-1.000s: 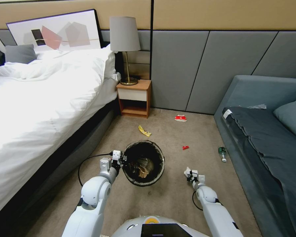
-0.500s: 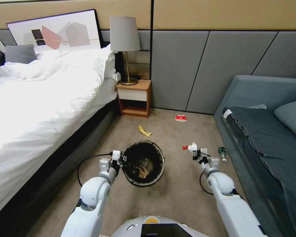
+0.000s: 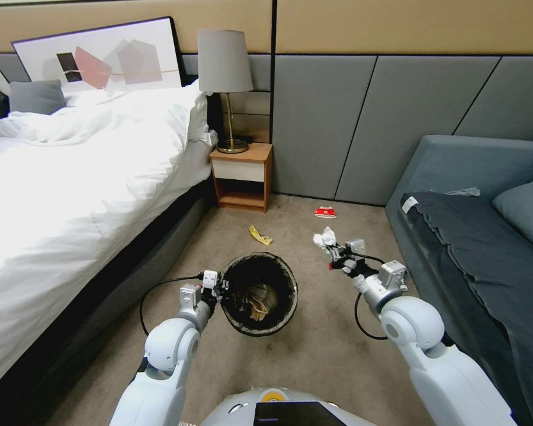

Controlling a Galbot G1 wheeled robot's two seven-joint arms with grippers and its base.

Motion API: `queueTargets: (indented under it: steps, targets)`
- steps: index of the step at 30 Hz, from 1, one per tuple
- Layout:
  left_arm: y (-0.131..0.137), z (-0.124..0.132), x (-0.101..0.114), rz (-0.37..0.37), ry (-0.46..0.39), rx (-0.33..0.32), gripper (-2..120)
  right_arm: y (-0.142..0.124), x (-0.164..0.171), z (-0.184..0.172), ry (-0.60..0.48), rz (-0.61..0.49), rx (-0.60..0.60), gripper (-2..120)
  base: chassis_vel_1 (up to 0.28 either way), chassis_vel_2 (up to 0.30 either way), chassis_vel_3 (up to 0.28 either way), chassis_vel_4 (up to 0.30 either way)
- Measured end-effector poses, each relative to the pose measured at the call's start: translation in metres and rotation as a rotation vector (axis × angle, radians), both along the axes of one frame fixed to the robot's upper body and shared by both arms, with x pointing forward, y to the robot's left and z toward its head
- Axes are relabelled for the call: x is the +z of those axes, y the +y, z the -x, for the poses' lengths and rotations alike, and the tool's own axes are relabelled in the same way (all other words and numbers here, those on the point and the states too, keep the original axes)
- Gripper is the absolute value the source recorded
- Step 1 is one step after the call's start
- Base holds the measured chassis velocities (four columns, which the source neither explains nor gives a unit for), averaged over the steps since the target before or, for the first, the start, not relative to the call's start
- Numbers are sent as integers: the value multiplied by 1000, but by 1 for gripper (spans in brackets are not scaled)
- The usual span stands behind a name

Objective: Pick up the trash bin, then pick up the garbage from the floor and place it into the trash bin.

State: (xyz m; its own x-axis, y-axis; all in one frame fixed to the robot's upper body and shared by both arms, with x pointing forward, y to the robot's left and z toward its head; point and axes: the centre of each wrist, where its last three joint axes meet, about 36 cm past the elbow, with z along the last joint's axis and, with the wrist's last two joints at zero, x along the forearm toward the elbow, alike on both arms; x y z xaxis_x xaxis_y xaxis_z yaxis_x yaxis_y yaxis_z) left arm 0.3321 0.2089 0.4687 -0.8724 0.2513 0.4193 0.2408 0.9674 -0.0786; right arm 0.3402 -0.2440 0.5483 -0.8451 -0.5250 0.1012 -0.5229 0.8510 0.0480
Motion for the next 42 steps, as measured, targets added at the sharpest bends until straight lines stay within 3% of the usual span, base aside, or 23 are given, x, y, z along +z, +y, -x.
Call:
queueTargets:
  steps: [11,25,31,36,38,42]
  targets:
    - [-2,-4,0,-7,-4,1,1,37,-13,-1,37,10,258,2,0,0,0,0]
    - [-4,-6,-2,0,2,5,1,54,-37,7,121,64,312,2,0,0,0,0]
    - [-5,-7,-3,1,2,5,1,57,-39,11,137,88,319,18,0,0,0,0]
    - [-6,-8,-4,2,6,4,1,60,-41,14,153,109,299,41,0,0,0,0]
    - [-6,-8,-4,2,6,4,1,60,-41,14,152,110,298,43,0,0,0,0]
    - [-7,-8,-4,2,4,5,1,61,-42,15,153,116,291,65,0,0,0,0]
